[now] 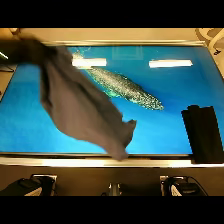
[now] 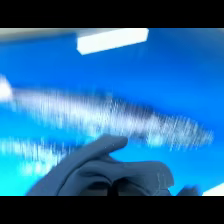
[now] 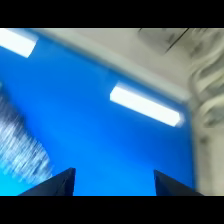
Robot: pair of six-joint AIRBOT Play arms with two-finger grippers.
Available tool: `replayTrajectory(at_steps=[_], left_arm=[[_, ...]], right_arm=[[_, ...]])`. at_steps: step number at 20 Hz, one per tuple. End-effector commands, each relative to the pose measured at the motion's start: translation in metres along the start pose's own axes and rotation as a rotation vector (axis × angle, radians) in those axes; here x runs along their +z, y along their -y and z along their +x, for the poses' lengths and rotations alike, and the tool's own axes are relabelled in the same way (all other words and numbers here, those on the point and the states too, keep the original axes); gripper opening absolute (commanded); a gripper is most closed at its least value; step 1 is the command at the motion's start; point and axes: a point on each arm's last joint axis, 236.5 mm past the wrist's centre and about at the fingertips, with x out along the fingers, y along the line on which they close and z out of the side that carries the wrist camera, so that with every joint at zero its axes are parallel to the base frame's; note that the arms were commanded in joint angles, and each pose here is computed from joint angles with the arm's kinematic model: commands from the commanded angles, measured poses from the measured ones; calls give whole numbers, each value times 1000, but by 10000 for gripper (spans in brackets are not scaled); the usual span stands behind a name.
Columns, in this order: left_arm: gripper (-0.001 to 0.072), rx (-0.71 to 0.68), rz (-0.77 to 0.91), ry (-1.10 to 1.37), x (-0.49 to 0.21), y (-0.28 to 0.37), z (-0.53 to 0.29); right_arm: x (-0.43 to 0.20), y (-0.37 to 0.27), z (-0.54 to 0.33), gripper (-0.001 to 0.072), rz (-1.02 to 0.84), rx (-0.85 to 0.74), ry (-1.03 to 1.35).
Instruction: Fold the shirts.
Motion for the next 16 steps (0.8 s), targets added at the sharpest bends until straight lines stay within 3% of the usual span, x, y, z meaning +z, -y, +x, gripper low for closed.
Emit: replayTrajectory(at_steps=[1, 3, 8, 11, 13, 15, 16], left_arm=[[25, 61, -57, -365, -130, -31, 62], [25, 74, -83, -463, -178, -41, 82], [25, 79, -89, -501, -198, -44, 86], [25, 79, -88, -498, -197, -44, 86], [26, 78, -88, -484, -194, -44, 87], [25, 78, -88, -481, -194, -44, 88], [25, 78, -88, -482, -194, -44, 88]], right_arm=[[-82, -80, 60, 567, -8, 331, -355], [-119, -133, 109, 627, 24, 514, -465], [-188, -258, 167, 624, 249, 937, -665], [-203, -297, 179, 622, 343, 1060, -744], [-211, -319, 183, 628, 309, 1089, -776], [-217, -335, 186, 702, 265, 1092, -793], [-219, -339, 190, 705, 258, 1082, -795]])
